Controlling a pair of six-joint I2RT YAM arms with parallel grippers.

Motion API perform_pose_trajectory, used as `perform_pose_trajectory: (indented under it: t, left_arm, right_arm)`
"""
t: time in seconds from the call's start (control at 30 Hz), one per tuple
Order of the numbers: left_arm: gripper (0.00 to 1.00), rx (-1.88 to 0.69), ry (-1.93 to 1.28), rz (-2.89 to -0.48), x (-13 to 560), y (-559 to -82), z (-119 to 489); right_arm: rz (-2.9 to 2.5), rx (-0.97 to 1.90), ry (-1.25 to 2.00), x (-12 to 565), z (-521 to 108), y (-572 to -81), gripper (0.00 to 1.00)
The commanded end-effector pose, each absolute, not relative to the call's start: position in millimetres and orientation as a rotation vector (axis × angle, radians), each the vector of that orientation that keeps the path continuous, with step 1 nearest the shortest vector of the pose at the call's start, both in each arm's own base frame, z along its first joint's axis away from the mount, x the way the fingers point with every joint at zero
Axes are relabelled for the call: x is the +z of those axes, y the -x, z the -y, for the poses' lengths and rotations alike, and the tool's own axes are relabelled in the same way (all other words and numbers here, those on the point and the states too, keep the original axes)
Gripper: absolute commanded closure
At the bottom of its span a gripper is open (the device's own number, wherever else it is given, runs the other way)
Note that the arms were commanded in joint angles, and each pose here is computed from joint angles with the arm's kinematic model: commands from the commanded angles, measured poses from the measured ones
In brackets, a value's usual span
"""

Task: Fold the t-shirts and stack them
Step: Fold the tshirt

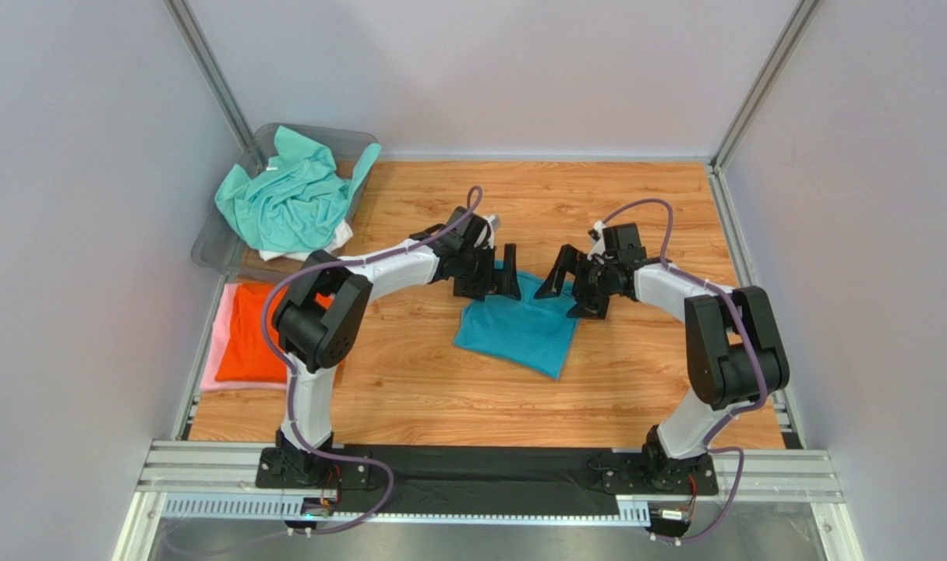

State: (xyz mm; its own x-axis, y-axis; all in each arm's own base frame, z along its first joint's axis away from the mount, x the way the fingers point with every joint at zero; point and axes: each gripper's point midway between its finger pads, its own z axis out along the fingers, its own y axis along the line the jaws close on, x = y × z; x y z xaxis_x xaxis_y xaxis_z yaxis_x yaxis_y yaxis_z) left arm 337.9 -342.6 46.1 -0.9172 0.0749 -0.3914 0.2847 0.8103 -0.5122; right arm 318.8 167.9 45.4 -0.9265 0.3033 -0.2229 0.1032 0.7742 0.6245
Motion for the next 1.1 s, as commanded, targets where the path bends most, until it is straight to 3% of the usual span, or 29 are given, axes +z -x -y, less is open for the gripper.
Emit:
perform_pose_trajectory:
  t: [0.0, 0.3, 0.6, 0.83, 1.07]
  left_arm:
    - [0.0, -0.809, -0.252, -2.726, 19, -325, 340]
    - [0.0, -0.651, -0.16, -2.732, 22, -291, 291]
    - [0.0, -0.662, -0.041, -2.681, 47, -236, 247]
    - [0.0, -0.624, -0.04, -2.565, 97, -216, 222]
    - [0.0, -0.531, 0.104, -2.338, 146, -204, 166]
  right_arm:
    - [-2.619, 0.841, -0.262, 39, -162, -344, 0.0]
    - [-2.655, 0.862, -0.166, 30, -174, -340, 0.0]
    - [-2.661, 0.881, 0.034, 53, -218, -280, 0.0]
    - [-2.46, 0.864, 0.173, 145, -236, -266, 0.0]
    - [-2.168, 0.597, -0.133, 219, -163, -264, 0.0]
